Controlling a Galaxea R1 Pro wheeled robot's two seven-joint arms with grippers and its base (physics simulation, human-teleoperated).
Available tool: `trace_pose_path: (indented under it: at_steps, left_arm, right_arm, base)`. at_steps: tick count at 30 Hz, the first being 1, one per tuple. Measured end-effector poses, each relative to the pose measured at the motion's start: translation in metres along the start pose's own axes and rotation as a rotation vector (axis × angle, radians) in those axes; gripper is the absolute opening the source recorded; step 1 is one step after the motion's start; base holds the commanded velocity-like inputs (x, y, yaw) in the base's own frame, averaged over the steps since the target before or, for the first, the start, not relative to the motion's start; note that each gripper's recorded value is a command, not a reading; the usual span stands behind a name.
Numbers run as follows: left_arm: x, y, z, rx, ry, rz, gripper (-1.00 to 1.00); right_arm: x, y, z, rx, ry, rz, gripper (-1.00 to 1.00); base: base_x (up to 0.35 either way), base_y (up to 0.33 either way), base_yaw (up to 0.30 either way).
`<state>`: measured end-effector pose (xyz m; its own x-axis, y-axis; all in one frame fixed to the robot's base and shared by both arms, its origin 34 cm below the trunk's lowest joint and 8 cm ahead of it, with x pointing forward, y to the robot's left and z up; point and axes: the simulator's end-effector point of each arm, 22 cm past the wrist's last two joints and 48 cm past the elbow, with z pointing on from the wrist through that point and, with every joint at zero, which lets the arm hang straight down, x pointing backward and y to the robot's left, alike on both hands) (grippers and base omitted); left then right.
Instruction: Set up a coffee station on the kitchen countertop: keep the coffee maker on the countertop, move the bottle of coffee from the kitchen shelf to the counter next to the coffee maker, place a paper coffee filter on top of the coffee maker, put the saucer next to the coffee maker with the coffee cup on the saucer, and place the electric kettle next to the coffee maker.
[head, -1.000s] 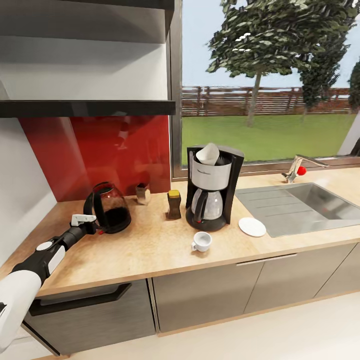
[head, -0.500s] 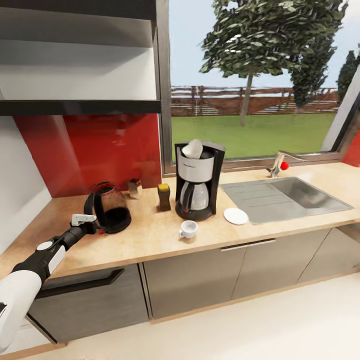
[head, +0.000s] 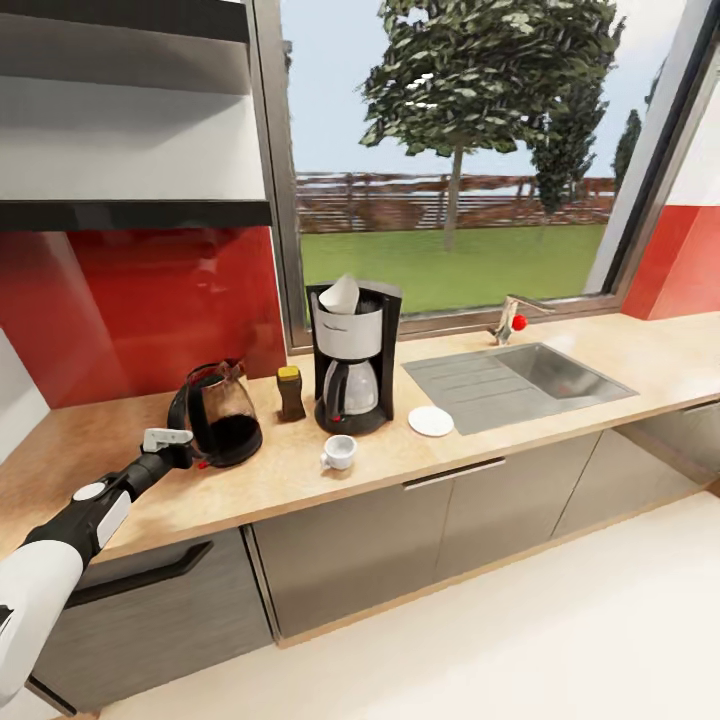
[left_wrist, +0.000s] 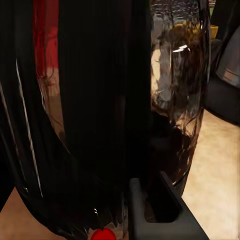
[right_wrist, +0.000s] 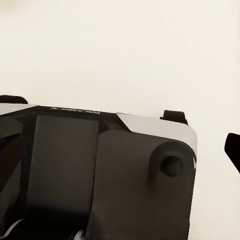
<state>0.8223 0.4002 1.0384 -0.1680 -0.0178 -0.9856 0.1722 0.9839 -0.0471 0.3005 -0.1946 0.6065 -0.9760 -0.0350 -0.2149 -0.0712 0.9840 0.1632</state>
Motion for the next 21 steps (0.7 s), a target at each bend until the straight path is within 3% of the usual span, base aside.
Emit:
trace_pose_path:
  at_steps: [10, 21]
  left_arm:
    - [0.0, 0.0, 0.0, -0.001, -0.001, -0.005, -1.0]
    - [-0.011, 0.005, 0.001, -0.002, 0.007, 0.009, -1.0]
  right_arm:
    - [0.0, 0.0, 0.0, 0.0, 0.0, 0.0, 1.0]
    - [0.0, -0.001, 0.0, 0.001, -0.004, -0.001, 1.0]
  base:
    - [0.0, 0.0, -0.089]
    - [0.0, 0.0, 0.0]
